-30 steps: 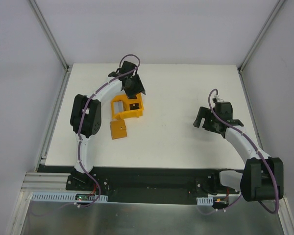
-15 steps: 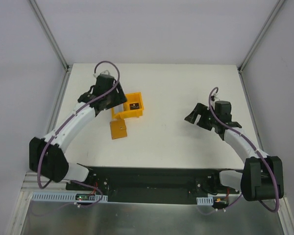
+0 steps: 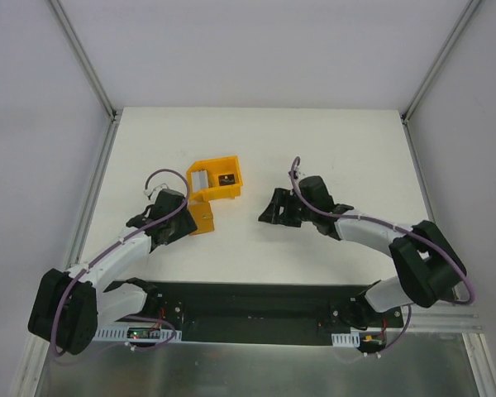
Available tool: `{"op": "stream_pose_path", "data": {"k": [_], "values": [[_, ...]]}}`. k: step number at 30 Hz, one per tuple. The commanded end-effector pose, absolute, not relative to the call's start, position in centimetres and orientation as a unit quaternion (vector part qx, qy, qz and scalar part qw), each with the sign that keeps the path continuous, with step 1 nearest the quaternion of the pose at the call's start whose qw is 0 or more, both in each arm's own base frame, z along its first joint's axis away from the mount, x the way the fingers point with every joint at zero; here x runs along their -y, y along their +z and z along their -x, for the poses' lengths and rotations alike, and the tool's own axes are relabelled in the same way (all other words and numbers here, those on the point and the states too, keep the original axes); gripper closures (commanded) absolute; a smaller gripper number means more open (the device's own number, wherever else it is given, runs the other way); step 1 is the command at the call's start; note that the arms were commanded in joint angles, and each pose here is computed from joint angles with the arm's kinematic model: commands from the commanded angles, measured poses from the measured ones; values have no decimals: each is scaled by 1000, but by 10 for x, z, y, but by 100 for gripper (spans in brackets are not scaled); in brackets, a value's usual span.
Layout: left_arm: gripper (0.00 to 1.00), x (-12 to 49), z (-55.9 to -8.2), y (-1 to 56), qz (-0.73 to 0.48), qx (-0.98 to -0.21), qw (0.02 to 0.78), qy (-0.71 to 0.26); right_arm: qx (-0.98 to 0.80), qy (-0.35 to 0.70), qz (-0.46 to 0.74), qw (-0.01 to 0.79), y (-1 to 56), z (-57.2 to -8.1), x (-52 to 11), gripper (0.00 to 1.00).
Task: Put the credit cards into the card holder
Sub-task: Move the storage box to the center of the board, then pick up the card holder from the center of the board.
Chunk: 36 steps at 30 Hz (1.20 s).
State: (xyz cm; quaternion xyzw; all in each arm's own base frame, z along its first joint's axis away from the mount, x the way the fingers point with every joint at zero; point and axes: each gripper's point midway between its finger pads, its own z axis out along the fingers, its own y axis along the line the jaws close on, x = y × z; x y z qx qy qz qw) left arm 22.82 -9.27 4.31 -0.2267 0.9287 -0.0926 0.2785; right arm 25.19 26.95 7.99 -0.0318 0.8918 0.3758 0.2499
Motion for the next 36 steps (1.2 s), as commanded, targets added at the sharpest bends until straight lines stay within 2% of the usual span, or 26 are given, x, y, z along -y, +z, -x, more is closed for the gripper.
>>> {"op": "stream_pose_path", "data": {"k": [1,7,16,20,24,33,36], "values": [[41,95,-251,46,246,-913,304,-116,-863,416,33,285,109,-273,-317,31],[57,104,-264,29,263,-906,262,-205,-862,428,44,268,103,-273,-348,35],[57,103,-252,6,268,-910,232,-217,-868,428,48,249,88,-276,-387,39],[61,110,-249,2,258,-913,217,-231,-870,423,41,249,77,-279,-401,43],[71,114,-246,1,242,-913,217,-246,-875,418,42,241,63,-281,-415,45],[77,152,-243,23,181,-875,240,-379,-872,430,40,229,52,-279,-424,51],[77,157,-240,27,168,-869,241,-398,-871,436,45,220,48,-275,-425,57]]}}
